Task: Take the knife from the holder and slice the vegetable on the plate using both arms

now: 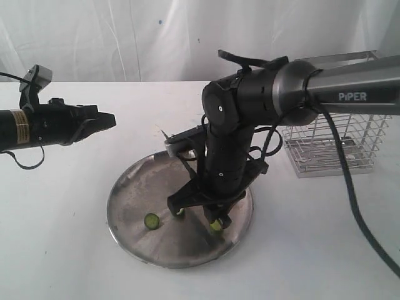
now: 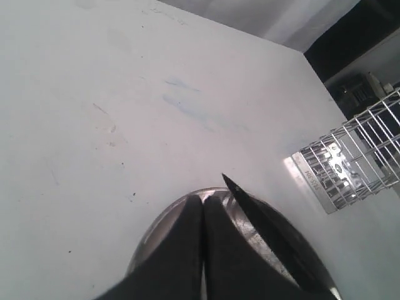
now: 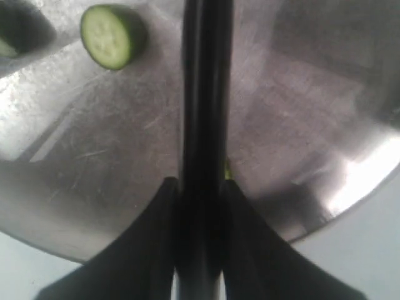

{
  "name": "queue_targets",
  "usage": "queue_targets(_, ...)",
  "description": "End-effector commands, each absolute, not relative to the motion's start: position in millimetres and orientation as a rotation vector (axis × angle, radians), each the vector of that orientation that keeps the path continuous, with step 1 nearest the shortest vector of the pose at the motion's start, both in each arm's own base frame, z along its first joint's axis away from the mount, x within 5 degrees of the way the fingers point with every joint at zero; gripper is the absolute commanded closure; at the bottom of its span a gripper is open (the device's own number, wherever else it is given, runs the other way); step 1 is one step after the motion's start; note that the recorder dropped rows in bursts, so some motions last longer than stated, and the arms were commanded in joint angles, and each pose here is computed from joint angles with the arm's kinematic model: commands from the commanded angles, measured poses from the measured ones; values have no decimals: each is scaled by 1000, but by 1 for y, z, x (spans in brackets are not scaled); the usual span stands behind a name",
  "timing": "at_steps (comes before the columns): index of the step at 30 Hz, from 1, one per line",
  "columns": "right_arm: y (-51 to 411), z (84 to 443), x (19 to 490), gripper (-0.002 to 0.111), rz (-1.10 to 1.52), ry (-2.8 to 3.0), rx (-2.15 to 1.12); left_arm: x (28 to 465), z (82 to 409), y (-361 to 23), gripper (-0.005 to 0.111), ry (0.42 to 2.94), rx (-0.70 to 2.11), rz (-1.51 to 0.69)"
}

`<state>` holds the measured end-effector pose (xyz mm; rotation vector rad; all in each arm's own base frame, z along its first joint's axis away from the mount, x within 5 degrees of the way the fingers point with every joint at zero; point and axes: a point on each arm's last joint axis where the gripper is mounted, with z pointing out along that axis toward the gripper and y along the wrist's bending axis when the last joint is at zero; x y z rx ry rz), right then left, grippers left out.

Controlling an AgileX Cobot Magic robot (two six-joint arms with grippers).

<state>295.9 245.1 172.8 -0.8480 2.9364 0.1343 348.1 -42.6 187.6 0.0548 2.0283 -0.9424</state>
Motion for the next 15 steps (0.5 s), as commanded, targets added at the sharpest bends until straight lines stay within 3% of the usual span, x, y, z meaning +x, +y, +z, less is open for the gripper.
queue_targets(1,240,174,303,88,125,2929,-824,348,184,-41,107,2036,62,-930)
queue_targets(5,236,187,301,70,105,2934,-828,347,191,-39,107,2019,68,-921)
queue_targets(10,226,231,298,68,60,2813,-842,330,222,-16,107,1997,-54,-873)
queue_targets(12,217,252,299,72,-17,2732,-807,315,235,0,107,1994,-196,-792)
queue_targets(15,191,283,296,92,-236,2578,-682,281,246,24,107,1997,-440,-571)
